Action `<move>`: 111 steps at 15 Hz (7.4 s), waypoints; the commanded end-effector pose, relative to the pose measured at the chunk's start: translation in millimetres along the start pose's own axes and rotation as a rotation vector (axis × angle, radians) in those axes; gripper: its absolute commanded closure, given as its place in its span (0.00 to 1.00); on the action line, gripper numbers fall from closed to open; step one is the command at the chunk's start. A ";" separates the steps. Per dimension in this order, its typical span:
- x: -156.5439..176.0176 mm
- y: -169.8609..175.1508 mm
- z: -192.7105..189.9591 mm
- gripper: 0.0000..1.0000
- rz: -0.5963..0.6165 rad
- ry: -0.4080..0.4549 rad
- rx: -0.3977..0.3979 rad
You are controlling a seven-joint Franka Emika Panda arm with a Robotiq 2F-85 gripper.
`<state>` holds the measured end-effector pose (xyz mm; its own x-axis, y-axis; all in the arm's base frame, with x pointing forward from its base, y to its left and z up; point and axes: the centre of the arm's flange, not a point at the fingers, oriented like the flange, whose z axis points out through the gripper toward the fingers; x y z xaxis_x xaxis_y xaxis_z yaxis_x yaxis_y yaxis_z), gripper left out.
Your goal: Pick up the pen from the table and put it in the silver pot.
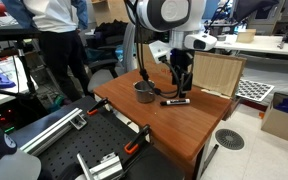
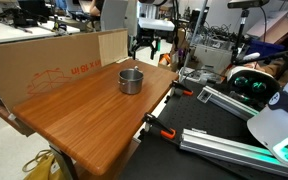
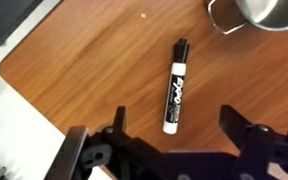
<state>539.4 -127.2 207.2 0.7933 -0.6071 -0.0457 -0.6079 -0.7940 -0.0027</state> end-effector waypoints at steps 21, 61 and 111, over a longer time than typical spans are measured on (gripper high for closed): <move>52.5 -17.2 68.9 0.87 0.056 -0.007 -0.123; -140.5 -25.0 -111.9 0.94 -0.350 0.265 0.110; -123.0 -57.4 -109.1 0.00 -0.473 0.075 -0.082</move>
<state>503.5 -6.7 297.7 0.9766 -0.2130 -0.0294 -0.2111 -0.9758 0.0569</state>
